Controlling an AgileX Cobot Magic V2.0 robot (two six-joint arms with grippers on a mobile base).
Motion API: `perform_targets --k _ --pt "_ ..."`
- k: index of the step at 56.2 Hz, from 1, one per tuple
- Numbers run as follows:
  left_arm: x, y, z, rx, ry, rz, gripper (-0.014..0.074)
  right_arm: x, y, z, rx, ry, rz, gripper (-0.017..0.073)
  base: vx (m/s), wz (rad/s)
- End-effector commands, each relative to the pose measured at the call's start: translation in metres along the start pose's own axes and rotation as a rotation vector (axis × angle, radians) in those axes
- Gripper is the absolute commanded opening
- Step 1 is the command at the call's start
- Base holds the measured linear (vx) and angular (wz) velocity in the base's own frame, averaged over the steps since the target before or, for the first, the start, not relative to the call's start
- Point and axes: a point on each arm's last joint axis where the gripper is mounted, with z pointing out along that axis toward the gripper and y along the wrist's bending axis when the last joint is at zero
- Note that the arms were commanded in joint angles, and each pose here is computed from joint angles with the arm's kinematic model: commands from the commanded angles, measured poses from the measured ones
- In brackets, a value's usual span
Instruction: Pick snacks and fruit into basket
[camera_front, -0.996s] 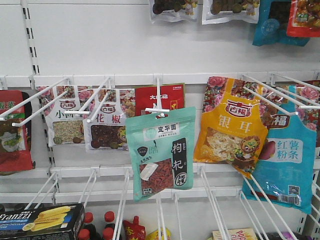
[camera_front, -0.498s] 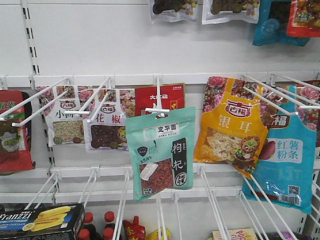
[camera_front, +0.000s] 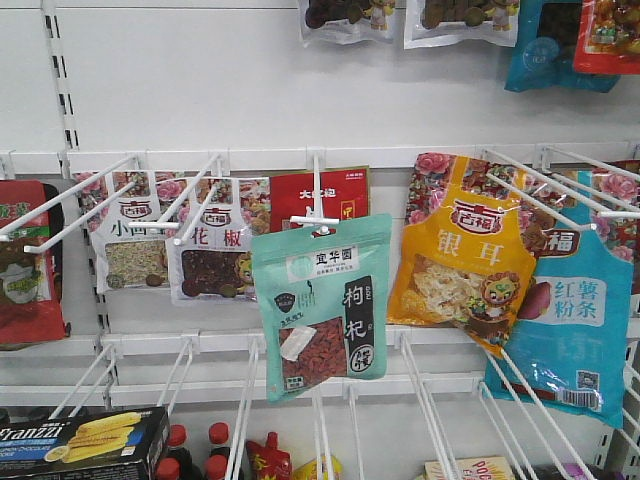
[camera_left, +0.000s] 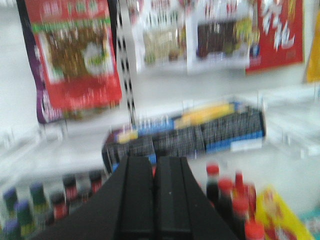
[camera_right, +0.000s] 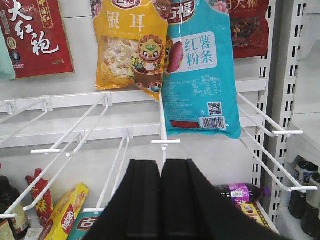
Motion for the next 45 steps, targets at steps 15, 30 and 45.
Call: perform_targets --k 15,30,45 --pt "-0.069 0.004 -0.024 -0.019 -0.724 -0.044 -0.0006 -0.006 0.001 -0.001 -0.009 -0.086 -0.012 -0.0002 0.00 0.00" --pt "-0.116 0.010 -0.031 0.063 -0.665 -0.303 -0.0006 -0.006 0.001 -0.001 -0.009 -0.086 -0.012 -0.0002 0.00 0.00" --pt "-0.140 0.013 -0.029 0.207 -0.634 -0.735 -0.0006 -0.006 0.001 -0.001 -0.009 -0.086 -0.012 -0.0002 0.00 0.00"
